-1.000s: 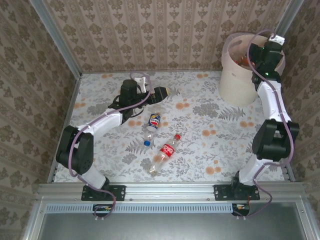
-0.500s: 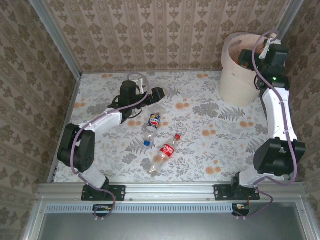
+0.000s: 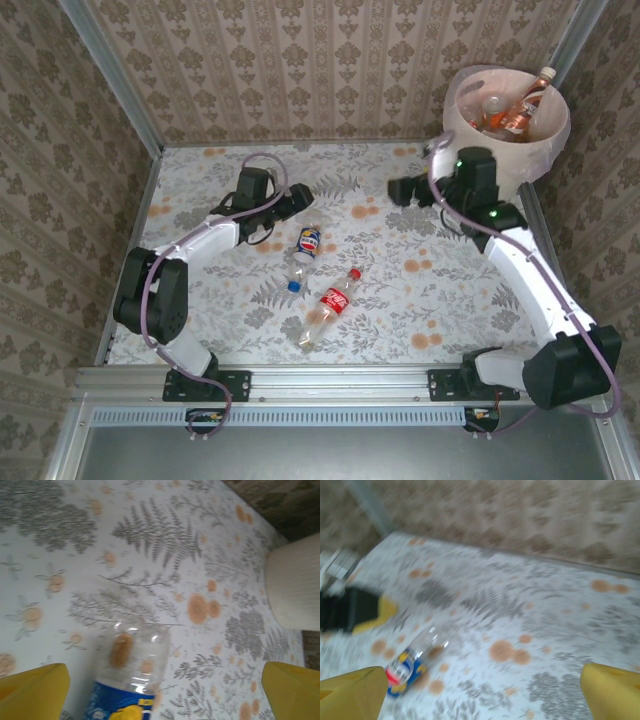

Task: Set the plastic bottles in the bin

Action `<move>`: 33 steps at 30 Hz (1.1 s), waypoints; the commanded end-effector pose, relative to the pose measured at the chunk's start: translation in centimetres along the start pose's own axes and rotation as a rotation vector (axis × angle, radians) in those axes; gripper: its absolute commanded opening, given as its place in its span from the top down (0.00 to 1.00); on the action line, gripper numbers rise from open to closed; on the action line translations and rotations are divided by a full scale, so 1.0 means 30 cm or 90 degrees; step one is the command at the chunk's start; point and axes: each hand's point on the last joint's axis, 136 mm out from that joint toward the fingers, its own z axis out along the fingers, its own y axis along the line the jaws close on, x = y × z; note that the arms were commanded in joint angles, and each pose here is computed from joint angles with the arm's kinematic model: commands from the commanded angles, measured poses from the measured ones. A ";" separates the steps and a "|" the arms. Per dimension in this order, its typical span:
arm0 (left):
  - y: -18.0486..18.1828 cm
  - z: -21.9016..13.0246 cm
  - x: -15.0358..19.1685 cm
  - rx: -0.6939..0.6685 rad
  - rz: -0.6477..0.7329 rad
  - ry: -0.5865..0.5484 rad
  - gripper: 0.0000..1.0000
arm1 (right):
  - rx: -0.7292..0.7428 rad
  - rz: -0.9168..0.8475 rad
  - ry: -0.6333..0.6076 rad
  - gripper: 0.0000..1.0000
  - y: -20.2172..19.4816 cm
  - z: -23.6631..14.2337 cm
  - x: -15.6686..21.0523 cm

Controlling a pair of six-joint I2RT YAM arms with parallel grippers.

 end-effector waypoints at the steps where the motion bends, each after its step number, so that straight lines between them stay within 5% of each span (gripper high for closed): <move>1: 0.054 -0.014 0.004 -0.058 -0.024 0.005 0.00 | -0.130 -0.191 0.022 0.00 0.189 -0.006 0.094; 8: 0.138 -0.042 0.009 -0.116 -0.062 0.001 0.00 | -0.411 -0.425 0.077 0.00 0.561 -0.007 0.351; 13: 0.184 -0.063 0.006 -0.136 -0.085 -0.006 0.00 | -0.491 -0.538 0.186 0.00 0.706 0.000 0.545; 18: 0.200 -0.067 0.009 -0.143 -0.095 -0.004 0.00 | -0.492 -0.701 0.241 0.00 0.774 0.052 0.714; 33: 0.246 -0.076 0.024 -0.157 -0.108 -0.002 0.00 | -0.493 -0.864 0.338 0.02 0.783 0.191 0.940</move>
